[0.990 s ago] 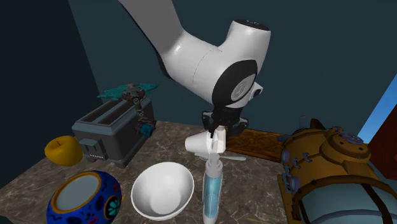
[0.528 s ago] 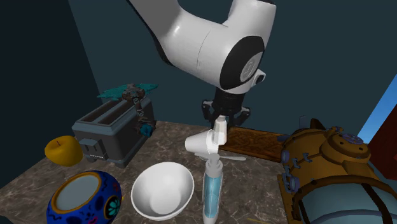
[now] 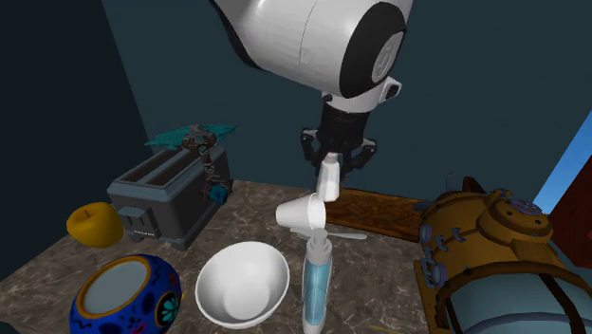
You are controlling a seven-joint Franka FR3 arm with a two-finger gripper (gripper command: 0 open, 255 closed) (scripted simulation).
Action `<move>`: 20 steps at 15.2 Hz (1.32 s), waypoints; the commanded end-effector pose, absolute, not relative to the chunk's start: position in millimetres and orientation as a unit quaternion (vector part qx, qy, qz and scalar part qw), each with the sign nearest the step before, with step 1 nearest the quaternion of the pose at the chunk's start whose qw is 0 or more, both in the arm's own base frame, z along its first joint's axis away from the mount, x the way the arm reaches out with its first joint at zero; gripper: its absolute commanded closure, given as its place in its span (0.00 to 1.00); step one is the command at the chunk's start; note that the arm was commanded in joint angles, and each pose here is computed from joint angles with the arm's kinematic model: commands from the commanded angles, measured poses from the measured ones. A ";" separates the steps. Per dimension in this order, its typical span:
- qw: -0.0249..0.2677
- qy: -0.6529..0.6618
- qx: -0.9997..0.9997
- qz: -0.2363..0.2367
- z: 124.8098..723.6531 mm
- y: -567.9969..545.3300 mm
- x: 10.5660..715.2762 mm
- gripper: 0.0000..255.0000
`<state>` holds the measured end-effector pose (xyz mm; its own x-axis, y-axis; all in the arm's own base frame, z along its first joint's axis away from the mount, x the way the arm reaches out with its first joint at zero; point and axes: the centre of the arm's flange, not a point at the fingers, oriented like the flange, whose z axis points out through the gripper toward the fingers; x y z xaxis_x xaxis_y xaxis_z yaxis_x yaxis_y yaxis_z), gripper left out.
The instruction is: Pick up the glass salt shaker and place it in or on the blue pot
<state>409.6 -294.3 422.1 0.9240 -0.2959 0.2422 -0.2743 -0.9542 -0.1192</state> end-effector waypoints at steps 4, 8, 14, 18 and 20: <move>0.041 0.145 -0.980 -0.130 434.9 -269.5 402.7 1.00; 0.041 0.145 -0.980 -0.130 436.7 -218.6 388.6 1.00; 0.041 0.145 -0.980 -0.130 439.5 -142.4 367.4 1.00; 0.041 0.145 -0.980 -0.130 441.4 -91.5 353.3 1.00; 0.041 0.145 -0.980 -0.130 442.3 -66.1 346.2 1.00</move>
